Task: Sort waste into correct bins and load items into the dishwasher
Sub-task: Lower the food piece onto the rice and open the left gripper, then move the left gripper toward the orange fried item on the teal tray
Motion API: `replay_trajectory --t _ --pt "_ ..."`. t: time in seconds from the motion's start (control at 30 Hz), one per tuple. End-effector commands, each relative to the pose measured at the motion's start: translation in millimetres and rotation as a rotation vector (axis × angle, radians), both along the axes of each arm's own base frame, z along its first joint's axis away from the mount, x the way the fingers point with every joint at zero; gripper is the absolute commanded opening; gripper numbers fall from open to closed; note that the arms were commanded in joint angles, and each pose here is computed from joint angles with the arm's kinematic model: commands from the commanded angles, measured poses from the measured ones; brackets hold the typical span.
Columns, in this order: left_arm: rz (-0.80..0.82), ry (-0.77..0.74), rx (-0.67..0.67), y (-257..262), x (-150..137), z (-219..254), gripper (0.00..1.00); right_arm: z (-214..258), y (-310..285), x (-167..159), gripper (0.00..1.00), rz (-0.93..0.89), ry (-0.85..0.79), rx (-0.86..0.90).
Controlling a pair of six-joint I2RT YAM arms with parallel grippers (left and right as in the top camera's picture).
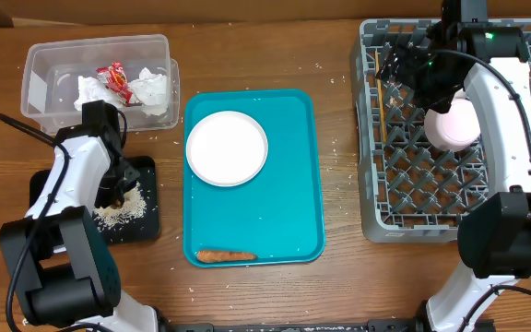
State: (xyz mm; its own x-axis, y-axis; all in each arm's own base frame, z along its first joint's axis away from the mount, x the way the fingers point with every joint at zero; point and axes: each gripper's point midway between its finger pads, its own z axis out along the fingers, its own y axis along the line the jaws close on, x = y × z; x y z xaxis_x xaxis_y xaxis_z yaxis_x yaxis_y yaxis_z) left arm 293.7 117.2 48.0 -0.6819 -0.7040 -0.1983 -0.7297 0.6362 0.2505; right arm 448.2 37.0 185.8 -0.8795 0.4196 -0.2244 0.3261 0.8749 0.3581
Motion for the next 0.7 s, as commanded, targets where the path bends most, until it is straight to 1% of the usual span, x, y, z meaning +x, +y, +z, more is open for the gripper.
replay_trajectory --t 0.0,0.13,0.17,0.27,0.4,0.43,0.5,0.63,0.67 --pt "0.020 0.006 0.045 8.0 -3.5 0.2 0.34 14.1 -2.1 3.2 1.00 -0.009 -0.040 -0.005" --pt "0.020 -0.014 0.049 8.9 1.2 0.3 0.43 14.1 -2.1 3.2 1.00 -0.009 -0.040 -0.005" --pt "0.020 -0.016 0.049 9.0 1.6 0.3 0.44 14.1 -2.2 3.2 1.00 -0.009 -0.040 -0.006" --pt "0.020 -0.016 0.049 9.0 1.6 0.3 0.53 14.1 -2.2 3.2 1.00 -0.009 -0.040 -0.006" --pt "-0.013 -0.009 0.028 6.0 3.0 0.8 0.54 14.1 -2.2 3.2 1.00 -0.009 -0.040 -0.006" --pt "-0.037 -0.005 0.007 2.7 4.2 1.0 0.54 14.1 -2.1 3.2 1.00 -0.009 -0.040 -0.005" --pt "-0.127 -0.002 -0.091 -15.3 8.6 2.4 0.56 14.1 -2.1 3.2 1.00 -0.009 -0.040 -0.005" --pt "-0.294 -0.051 -0.250 -56.7 17.8 12.0 0.59 14.1 -2.2 3.2 1.00 -0.009 -0.040 -0.006" --pt "-0.336 -0.067 -0.272 -66.0 20.0 16.5 0.60 14.1 -2.2 3.2 1.00 -0.009 -0.040 -0.006"
